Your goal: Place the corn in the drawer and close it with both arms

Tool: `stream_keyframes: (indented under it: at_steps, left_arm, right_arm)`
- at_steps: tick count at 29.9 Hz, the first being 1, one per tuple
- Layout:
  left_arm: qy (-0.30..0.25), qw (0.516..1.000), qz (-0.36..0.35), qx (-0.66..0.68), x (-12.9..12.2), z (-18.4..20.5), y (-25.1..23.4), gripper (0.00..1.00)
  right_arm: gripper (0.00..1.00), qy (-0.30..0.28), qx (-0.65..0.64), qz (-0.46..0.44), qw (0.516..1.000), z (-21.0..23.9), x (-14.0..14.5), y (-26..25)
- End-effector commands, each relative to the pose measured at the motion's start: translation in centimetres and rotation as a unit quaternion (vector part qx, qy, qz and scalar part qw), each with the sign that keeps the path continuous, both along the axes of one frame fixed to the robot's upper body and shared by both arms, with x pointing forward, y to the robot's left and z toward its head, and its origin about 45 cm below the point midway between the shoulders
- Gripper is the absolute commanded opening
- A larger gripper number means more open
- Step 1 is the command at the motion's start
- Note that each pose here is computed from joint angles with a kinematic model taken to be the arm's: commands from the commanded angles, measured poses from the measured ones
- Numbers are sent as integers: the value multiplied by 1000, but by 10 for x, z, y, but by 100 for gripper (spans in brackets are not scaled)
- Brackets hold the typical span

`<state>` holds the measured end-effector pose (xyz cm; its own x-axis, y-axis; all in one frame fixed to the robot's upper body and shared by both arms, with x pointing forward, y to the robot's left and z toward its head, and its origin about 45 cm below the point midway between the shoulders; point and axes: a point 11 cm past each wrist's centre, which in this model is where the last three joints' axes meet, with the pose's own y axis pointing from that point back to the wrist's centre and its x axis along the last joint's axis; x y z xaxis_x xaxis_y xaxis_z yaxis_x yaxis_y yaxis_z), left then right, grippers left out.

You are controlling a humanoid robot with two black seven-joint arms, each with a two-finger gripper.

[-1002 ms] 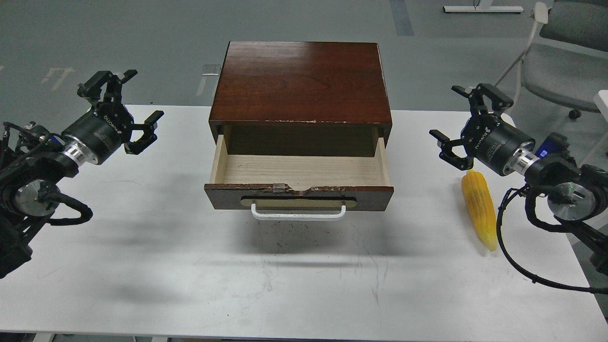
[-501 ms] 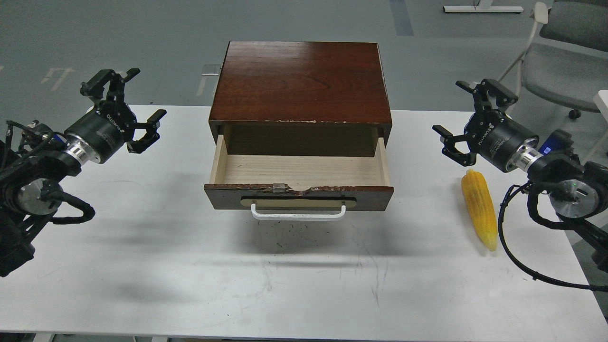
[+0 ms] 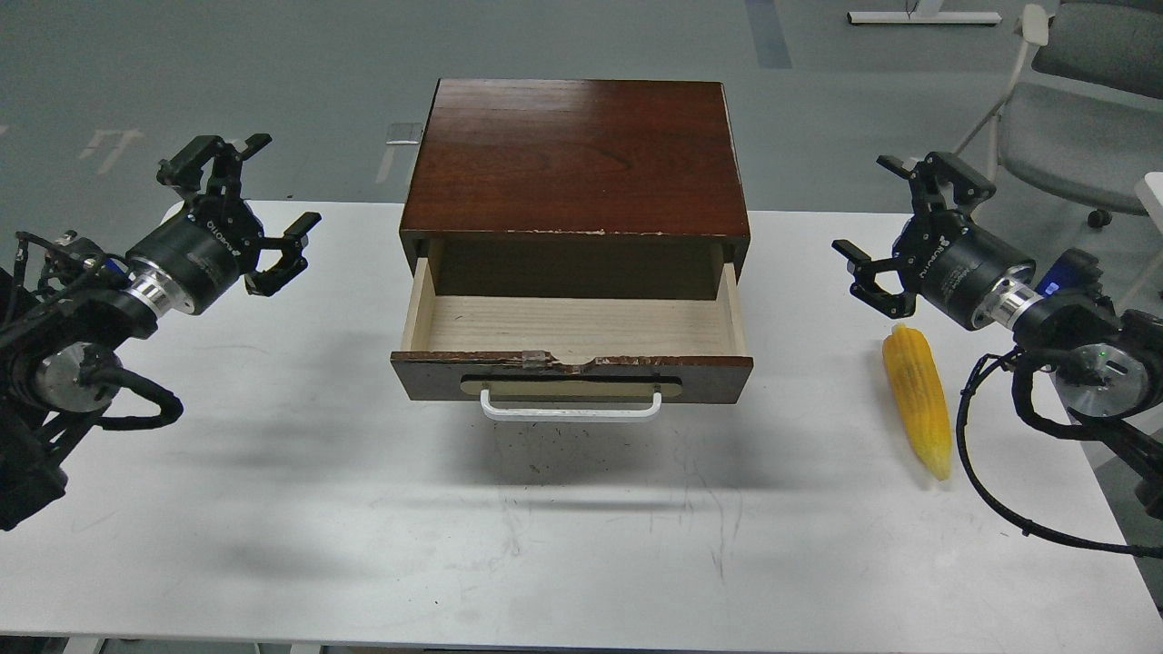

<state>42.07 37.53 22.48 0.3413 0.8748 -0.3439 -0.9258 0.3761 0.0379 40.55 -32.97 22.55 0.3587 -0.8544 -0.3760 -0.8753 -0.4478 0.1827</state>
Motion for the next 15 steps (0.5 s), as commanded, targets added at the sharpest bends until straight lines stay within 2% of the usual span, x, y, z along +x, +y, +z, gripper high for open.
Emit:
stream_keyframes:
  at_steps: [1, 15]
  left_arm:
    - [1, 1000, 0, 0, 0, -1, 0, 98]
    - [4, 1000, -10, -11, 1, -6, -13, 98]
  right_arm:
    - [100, 1, 0, 1, 1000, 0, 0, 0]
    - [100, 3, -18, -1, 1000, 2, 1, -7]
